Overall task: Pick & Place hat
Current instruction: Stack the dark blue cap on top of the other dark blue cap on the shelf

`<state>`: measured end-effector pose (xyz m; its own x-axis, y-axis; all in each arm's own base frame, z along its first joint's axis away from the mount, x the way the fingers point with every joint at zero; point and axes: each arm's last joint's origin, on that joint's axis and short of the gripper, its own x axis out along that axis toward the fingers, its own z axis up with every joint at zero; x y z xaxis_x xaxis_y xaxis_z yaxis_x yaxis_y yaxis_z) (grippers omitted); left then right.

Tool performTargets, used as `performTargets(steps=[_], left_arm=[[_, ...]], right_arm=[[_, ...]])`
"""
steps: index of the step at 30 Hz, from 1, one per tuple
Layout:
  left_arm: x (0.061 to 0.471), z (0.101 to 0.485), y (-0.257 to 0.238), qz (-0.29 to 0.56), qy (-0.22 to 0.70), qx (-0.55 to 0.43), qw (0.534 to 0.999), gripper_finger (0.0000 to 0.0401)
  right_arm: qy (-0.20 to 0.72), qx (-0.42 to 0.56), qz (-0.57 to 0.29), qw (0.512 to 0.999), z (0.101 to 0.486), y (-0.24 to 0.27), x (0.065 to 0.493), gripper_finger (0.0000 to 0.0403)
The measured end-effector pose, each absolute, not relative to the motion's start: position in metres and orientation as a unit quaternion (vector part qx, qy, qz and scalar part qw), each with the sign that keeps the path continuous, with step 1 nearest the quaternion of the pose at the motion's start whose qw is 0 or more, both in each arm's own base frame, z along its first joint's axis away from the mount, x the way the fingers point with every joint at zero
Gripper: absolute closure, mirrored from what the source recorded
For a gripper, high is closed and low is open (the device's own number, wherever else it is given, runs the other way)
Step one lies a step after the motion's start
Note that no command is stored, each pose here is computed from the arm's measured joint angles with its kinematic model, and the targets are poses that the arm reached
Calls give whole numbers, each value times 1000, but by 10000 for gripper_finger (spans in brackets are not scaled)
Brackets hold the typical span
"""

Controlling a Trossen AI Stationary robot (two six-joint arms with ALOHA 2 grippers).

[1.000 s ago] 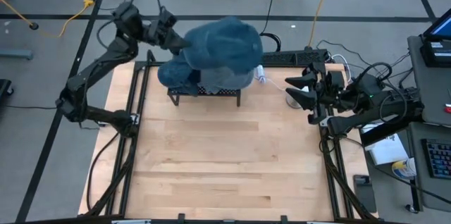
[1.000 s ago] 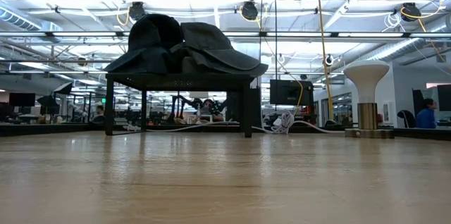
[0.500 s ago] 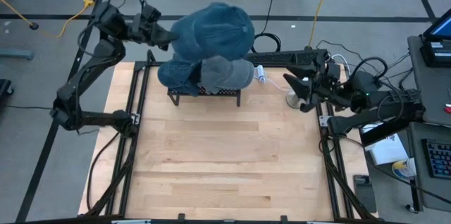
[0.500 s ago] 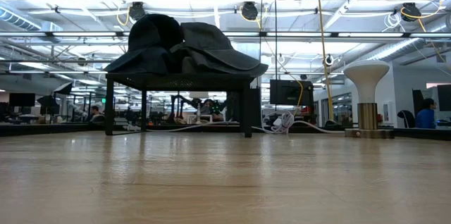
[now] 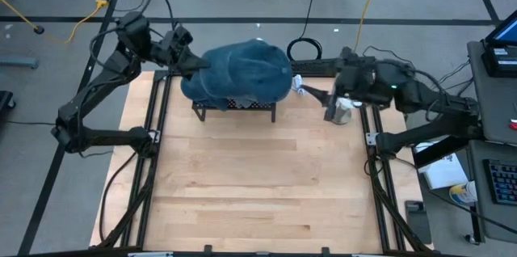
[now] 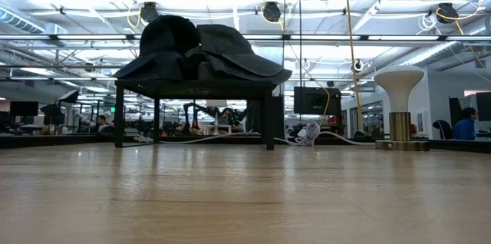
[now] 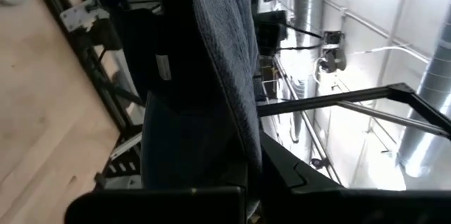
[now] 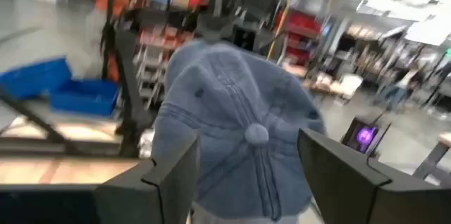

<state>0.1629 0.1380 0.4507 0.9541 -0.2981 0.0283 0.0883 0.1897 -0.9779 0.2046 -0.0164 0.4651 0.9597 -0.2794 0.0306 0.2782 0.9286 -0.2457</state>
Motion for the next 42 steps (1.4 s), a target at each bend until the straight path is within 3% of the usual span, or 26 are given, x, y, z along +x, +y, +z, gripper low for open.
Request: performTargets(steps=[6,17,21,27,37,42], left_arm=[[171,447,131,-125,94,-624,765,393],[180,447,120,-132,102,-626,762,393],[180,447,120,-131,102,-627,761,393],[180,447,120,-132,101,-621,766,393],[180,448,120,-140,94,-593,787,384],[178,450,118,-146,88,-566,807,382]], right_arm=[[86,-99,-118,984,466,-30,226,174],[109,-79,-75,988,452,-44,253,179],[110,-81,-73,988,452,-44,253,227],[112,-88,-72,987,451,-44,254,380],[105,-97,-71,987,455,-43,248,385],[59,-104,-38,992,479,-37,234,385]])
